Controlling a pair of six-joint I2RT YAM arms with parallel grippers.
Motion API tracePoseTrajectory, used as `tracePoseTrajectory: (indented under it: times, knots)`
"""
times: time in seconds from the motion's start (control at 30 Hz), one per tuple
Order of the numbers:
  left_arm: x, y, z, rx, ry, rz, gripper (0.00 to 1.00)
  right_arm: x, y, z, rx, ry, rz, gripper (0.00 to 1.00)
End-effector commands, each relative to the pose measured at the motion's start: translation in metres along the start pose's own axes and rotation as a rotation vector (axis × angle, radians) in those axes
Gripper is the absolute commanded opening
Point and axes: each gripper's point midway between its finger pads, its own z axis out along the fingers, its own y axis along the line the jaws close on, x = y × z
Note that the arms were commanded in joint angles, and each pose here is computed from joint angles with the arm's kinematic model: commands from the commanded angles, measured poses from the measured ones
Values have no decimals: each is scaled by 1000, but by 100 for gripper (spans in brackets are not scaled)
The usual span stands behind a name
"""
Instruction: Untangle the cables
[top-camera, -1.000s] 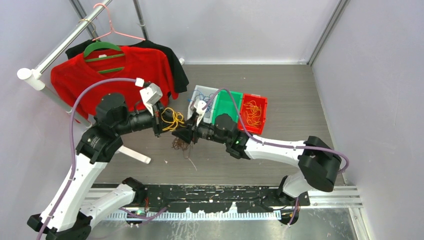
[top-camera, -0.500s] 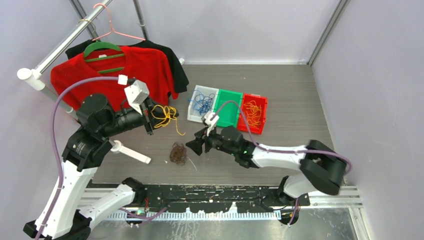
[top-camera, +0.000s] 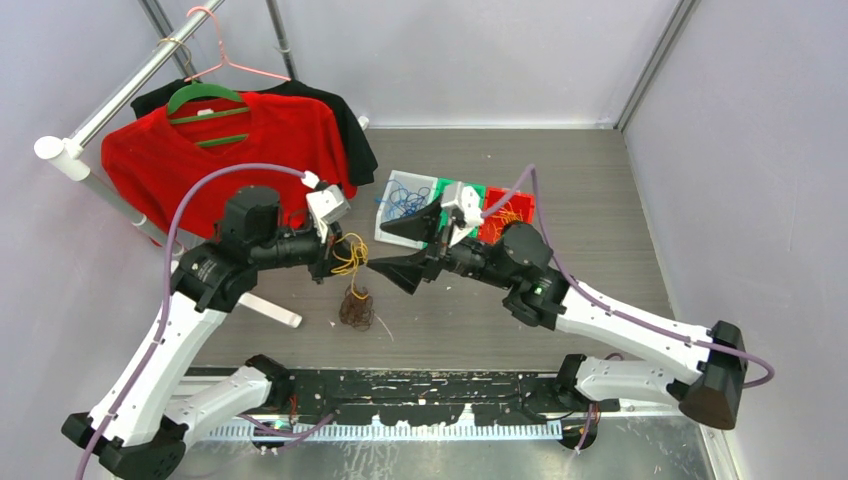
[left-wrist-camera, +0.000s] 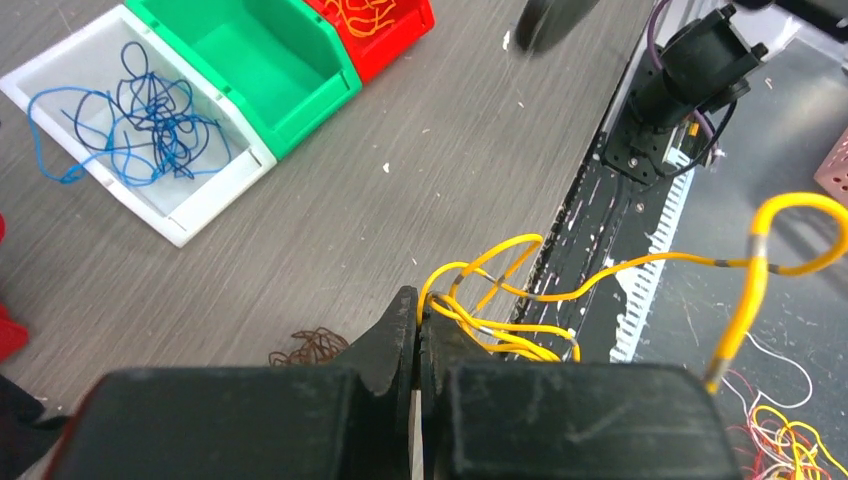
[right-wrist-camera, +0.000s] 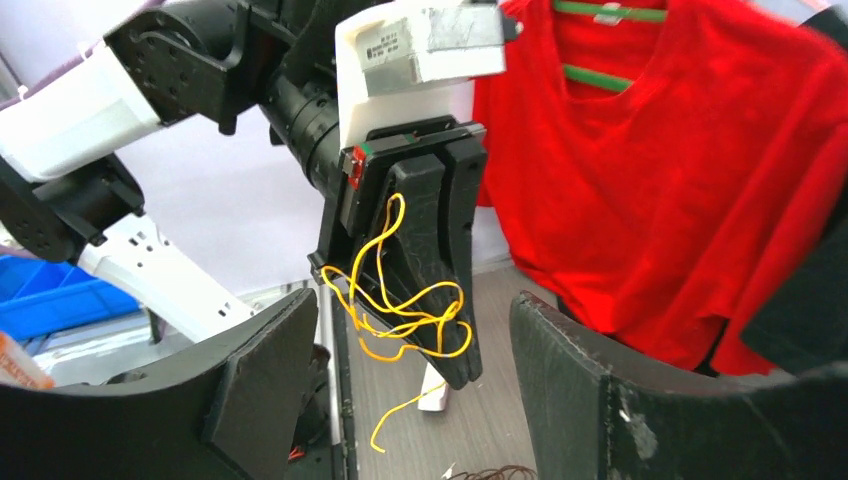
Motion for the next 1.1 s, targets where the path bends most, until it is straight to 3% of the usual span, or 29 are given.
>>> tracePoseTrajectory:
  times: [0.0,0.2,0.27,0.3,0.33,0.5,0.53,0.57,0.63,0.8,1.07]
  knots:
    - [-7,-6,-4,25,-8,32,0,8,11,20,-90,28,53,74]
    - [-3,-7,-6,23,9,36,0,19,2,39,-67,73,78,63]
    - [0,-7,-7,24,23,35,0,18,-12,42,7,75,79,40]
    - [2,-7,-8,25,28,37,1,18,-25,41,69,76,79,18]
    - [4,-6,-8,17,39,36,7,19,-40,37,141,81,83,3]
    - [25,4,-11,-13,145,77,78,22,-113,-12,404,131,83,1]
    - [30,7,-12,-24,175,81,90,23,-129,-27,467,148,76,1]
    - [35,9,-12,-27,205,84,95,25,-144,-43,525,171,62,1]
    - [44,13,-12,-30,259,89,100,32,-173,-78,666,253,-2,1]
    - [61,26,-11,-62,364,86,99,56,-240,-175,1072,461,-43,1]
    - [49,42,-12,-123,407,94,100,108,-285,-255,1381,644,53,1]
